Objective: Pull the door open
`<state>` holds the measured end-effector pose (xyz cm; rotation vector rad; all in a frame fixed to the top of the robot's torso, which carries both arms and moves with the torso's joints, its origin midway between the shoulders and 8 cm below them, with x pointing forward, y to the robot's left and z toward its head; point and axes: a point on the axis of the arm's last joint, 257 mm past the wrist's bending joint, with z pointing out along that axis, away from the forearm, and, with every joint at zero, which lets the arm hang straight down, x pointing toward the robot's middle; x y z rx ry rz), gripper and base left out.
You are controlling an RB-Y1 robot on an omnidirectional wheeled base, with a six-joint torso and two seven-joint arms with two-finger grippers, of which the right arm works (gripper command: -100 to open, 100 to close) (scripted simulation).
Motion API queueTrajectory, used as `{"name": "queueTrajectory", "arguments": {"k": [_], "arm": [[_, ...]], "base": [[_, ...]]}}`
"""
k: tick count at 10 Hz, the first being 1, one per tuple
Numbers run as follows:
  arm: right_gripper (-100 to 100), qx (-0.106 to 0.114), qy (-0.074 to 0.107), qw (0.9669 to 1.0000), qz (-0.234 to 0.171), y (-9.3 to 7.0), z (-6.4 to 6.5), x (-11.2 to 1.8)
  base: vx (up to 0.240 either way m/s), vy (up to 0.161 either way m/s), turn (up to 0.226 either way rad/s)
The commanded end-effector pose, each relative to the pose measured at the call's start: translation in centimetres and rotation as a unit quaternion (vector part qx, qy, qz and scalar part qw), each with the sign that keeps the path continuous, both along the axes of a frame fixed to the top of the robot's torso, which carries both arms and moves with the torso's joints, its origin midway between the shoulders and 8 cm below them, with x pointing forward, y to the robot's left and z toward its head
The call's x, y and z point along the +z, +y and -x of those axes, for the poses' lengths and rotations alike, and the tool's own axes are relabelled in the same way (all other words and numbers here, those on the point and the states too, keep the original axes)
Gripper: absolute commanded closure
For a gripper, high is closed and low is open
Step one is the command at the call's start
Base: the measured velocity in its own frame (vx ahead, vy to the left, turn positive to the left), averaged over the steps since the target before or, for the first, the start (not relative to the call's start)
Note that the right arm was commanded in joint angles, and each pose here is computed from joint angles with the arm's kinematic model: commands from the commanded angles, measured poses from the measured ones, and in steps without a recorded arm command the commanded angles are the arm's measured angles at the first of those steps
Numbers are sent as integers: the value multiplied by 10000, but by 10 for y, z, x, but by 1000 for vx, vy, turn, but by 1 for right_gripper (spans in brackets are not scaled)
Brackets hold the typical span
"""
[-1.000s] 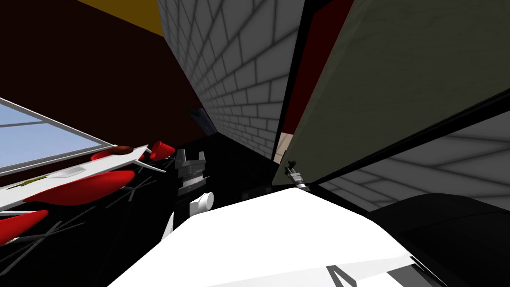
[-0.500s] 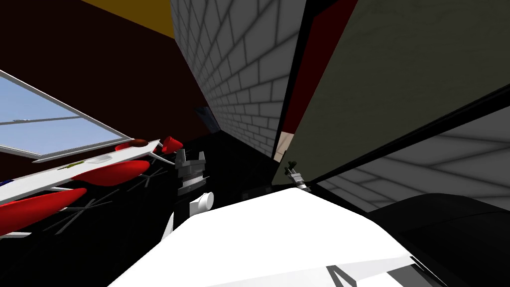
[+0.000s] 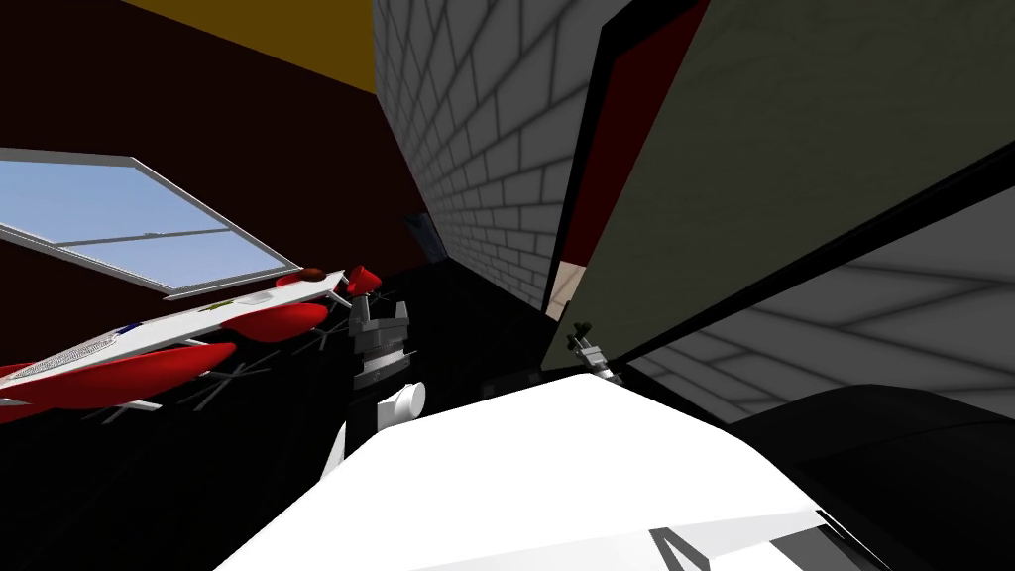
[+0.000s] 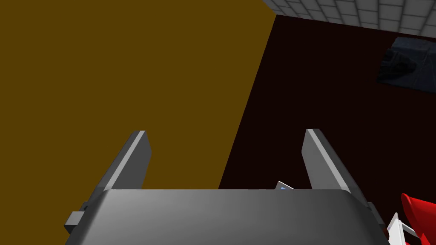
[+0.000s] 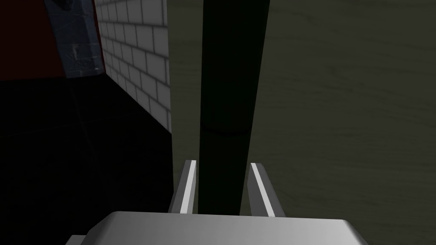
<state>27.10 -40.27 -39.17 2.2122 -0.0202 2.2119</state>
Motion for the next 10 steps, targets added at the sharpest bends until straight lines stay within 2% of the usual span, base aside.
{"name": "queueTrajectory", "arguments": {"k": [1, 2, 10], "arm": [[100, 58, -1, 10000, -1, -1, 3, 0], [100, 38, -9, 10000, -1, 0, 1, 0], [100, 228, -2, 9997, -2, -7, 15, 0]], "base": [[-198, -45, 125], [-86, -18, 32], [-190, -38, 139]]}}
